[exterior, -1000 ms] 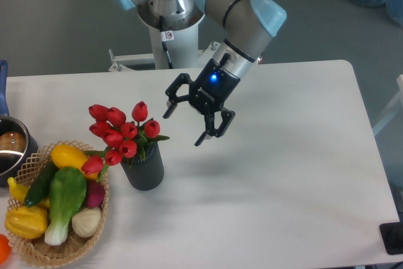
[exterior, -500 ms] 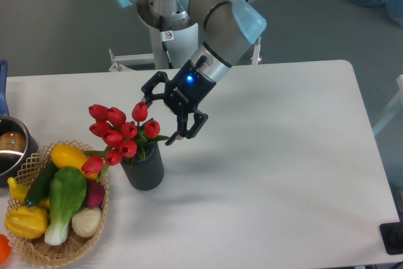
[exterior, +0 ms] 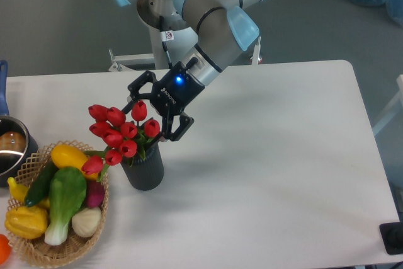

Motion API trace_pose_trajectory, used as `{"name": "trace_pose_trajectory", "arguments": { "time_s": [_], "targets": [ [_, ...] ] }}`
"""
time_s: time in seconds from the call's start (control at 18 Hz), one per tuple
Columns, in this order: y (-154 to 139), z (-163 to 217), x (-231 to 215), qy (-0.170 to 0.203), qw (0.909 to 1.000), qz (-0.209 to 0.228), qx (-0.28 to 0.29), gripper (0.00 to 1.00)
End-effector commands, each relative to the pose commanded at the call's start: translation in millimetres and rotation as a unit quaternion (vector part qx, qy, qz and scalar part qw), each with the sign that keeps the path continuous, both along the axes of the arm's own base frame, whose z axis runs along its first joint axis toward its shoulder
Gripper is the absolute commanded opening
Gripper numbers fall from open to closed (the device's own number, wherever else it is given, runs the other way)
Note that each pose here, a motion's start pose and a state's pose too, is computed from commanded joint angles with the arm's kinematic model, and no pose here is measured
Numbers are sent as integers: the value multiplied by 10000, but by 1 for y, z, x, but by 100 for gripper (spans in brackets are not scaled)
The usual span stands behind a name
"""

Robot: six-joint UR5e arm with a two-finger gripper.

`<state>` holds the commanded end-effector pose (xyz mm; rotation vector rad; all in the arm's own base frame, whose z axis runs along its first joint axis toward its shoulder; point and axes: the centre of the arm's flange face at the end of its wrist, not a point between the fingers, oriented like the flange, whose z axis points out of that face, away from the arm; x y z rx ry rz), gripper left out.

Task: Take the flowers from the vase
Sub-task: 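Lower the open gripper around the tulip stems above the vase rim, then close the gripper on the red tulip stems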

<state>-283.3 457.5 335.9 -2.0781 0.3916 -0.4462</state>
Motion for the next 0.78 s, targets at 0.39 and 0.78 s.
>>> {"name": "trace_pose_trajectory", "arguments": {
  "time_s": [0.39,0.78],
  "targets": [
    [3,-12,-2,24,10000,-91,11,3],
    [5,5,-10,116,9998,-46,155,0]
  ]
}}
